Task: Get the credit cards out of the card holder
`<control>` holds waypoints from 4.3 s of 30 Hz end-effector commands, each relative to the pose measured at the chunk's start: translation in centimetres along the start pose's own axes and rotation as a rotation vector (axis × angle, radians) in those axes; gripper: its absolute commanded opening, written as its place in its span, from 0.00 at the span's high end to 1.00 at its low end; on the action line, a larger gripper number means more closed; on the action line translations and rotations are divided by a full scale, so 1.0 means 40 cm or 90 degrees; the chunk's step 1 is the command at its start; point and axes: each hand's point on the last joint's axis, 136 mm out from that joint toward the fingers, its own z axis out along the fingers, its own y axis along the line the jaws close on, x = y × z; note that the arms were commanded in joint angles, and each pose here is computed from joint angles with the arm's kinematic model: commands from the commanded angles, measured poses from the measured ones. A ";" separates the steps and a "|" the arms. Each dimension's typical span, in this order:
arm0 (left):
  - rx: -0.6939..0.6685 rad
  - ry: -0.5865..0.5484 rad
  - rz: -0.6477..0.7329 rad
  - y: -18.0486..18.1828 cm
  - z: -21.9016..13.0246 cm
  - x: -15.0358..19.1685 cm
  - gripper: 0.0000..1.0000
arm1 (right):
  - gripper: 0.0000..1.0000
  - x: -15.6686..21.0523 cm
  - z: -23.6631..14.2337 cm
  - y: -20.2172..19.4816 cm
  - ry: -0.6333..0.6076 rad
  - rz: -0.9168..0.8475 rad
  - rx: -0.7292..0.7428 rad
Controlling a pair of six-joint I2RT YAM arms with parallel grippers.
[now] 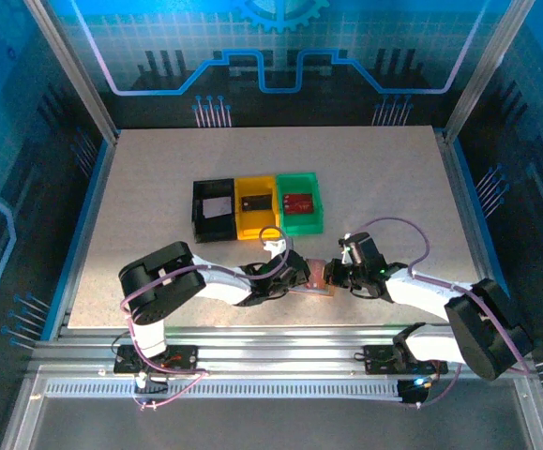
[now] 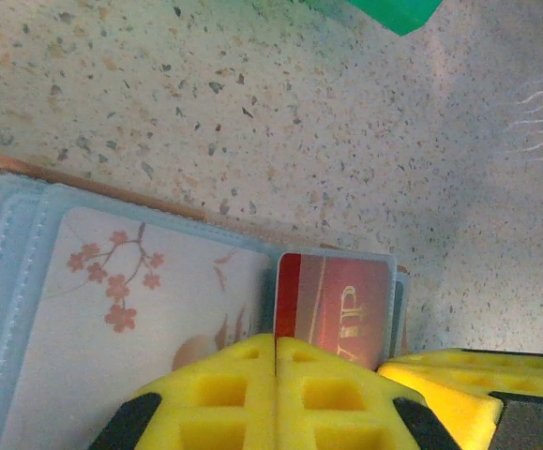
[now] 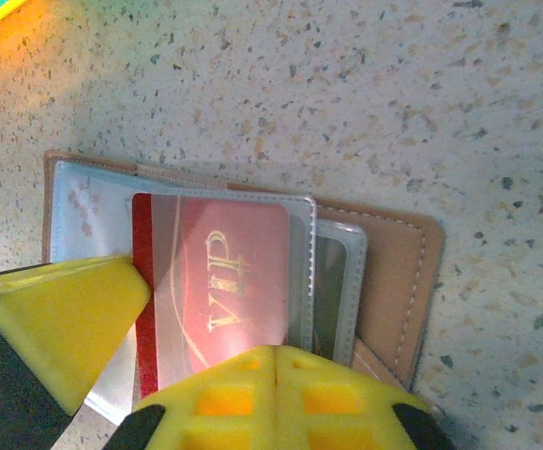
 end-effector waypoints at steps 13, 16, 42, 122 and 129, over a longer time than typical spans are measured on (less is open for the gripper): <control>0.102 0.032 -0.011 -0.055 -0.025 0.035 1.00 | 1.00 0.093 -0.011 -0.103 0.074 0.025 0.100; 0.097 0.031 -0.009 -0.047 -0.037 0.034 1.00 | 1.00 0.089 -0.014 -0.103 0.073 0.025 0.103; 0.071 0.010 -0.013 0.015 -0.121 -0.020 1.00 | 1.00 0.074 -0.030 -0.100 0.068 0.017 0.105; 0.312 -0.026 0.044 -0.165 -0.420 -0.071 0.32 | 1.00 -0.039 -0.258 0.233 -0.158 -0.038 -0.331; 0.343 -0.049 0.030 -0.208 -0.411 -0.020 0.31 | 1.00 -0.074 -0.292 0.226 -0.215 0.115 -0.368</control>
